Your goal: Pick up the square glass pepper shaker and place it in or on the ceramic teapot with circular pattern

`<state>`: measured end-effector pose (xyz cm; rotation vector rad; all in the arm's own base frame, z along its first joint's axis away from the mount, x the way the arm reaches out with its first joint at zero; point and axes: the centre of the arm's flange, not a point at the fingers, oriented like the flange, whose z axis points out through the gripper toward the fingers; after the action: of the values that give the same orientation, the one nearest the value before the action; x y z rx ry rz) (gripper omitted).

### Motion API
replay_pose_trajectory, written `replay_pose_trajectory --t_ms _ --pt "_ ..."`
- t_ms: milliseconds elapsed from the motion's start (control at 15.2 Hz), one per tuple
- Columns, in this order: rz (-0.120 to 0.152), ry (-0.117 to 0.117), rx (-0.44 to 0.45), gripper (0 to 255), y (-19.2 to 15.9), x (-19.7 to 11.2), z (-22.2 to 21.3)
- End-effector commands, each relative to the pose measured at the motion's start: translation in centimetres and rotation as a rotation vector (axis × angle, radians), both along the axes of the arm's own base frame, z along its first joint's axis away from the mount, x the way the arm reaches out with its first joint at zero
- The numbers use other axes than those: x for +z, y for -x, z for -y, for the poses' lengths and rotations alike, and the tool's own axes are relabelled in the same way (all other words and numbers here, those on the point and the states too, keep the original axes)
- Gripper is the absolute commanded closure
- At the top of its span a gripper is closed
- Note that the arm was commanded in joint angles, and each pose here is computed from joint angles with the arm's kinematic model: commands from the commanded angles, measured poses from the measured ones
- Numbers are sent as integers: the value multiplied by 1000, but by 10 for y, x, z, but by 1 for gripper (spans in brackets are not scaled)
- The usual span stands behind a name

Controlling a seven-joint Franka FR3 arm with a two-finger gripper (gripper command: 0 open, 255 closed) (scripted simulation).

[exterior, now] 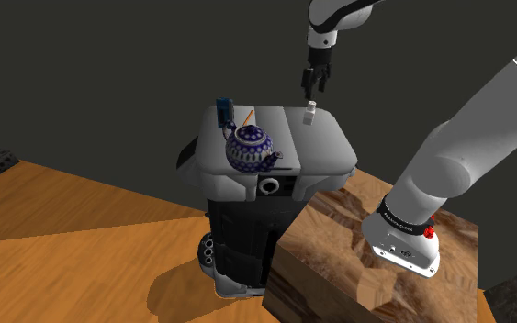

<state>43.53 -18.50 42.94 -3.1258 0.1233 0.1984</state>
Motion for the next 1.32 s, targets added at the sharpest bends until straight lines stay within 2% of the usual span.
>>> replay_pose_trajectory --t_ms 0,198,660,1188,1254 --pt "-8 -2 2 0 -9 -14 19" --pt "-17 -6 3 0 -22 -29 44" --pt "-17 -6 3 0 -16 -69 43" --pt "-17 -6 3 0 -16 -69 43" --pt "-17 -6 3 255 -16 -69 43"
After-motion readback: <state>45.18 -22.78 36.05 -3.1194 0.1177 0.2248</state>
